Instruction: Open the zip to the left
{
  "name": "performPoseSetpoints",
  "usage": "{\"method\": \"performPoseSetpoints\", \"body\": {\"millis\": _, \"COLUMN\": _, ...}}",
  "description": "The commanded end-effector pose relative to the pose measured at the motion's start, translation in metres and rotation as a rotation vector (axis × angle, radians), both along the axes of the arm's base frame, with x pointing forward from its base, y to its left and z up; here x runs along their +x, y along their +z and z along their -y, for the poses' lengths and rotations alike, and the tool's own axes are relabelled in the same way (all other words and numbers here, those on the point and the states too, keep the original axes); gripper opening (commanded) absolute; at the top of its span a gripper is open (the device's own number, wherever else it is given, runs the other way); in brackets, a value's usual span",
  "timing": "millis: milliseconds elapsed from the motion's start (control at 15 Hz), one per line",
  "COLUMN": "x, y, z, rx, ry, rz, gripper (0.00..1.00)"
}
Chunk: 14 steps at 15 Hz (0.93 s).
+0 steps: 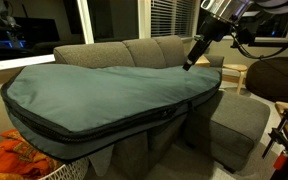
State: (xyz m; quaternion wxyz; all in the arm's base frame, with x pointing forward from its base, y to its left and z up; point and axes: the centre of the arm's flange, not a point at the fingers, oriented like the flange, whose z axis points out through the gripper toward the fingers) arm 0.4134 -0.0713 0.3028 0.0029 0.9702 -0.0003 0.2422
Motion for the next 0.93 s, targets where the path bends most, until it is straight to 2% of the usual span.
{"method": "performPoseSetpoints", "body": {"millis": 0, "x": 0.002, "y": -0.007, "z": 0.0, "rx": 0.0, "ry": 0.001, "rz": -0.01, "gripper": 1.0}}
{"method": "performPoseSetpoints", "body": {"millis": 867, "x": -0.012, "y": -0.053, "z": -0.009, "rx": 0.013, "ry": -0.018, "rz": -0.08, "gripper": 1.0}}
